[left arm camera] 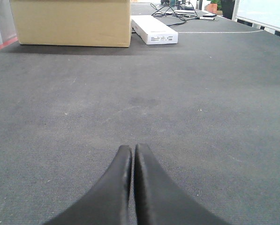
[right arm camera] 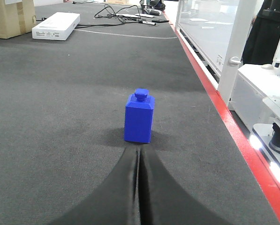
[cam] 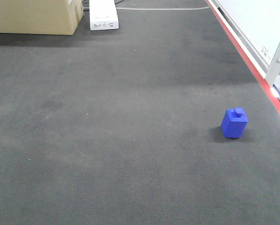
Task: Pour parts from conveyor to right shelf
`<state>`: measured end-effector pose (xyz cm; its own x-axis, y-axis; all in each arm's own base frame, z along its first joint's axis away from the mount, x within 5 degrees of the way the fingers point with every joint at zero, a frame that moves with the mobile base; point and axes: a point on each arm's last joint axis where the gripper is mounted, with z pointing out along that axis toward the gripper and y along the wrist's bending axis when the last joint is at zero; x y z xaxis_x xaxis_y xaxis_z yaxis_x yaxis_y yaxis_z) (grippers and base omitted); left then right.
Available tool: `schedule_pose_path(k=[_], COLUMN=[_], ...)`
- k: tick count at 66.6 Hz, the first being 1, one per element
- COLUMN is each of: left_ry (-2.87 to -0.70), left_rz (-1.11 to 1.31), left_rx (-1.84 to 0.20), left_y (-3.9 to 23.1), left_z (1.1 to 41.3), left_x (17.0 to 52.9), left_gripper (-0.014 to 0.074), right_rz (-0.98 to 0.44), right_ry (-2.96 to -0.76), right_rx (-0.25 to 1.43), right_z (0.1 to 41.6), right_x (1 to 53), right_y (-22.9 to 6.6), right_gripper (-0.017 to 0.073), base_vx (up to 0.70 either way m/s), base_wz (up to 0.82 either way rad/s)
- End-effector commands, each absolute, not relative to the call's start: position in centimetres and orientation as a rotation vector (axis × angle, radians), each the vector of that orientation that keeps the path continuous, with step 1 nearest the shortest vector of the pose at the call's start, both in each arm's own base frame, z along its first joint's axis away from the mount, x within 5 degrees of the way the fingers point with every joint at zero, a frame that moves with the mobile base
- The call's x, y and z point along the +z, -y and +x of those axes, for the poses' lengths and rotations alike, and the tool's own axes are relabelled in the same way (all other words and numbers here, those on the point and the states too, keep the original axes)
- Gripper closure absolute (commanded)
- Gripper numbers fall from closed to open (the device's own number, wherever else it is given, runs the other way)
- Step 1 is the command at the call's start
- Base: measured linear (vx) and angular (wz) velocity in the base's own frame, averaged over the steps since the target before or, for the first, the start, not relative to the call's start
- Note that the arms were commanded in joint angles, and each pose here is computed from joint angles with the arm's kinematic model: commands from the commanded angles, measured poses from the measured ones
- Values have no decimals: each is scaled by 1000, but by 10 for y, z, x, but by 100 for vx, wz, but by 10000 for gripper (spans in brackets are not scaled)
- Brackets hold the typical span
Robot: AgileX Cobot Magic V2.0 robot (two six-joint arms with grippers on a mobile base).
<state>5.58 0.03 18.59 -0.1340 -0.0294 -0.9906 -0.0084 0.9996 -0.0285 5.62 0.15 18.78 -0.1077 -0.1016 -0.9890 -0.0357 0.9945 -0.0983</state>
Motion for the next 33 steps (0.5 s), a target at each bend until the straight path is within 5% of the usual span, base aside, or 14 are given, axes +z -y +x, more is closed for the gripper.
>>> schedule_pose_path(k=[1, 33], left_ry=[-1595, -1595], left_rz=[-34, -34], left_rx=[-37, -37], left_y=[0, 0], left_z=[55, 55], left_x=[200, 200], left_gripper=[600, 600], right_rz=[-105, -105], right_ry=[-1600, -1600], right_rx=[-67, -67], right_z=[56, 56], right_x=[193, 193], right_y=[-1, -1], right_gripper=[567, 567], base_vx=[0, 0], base_wz=[0, 0])
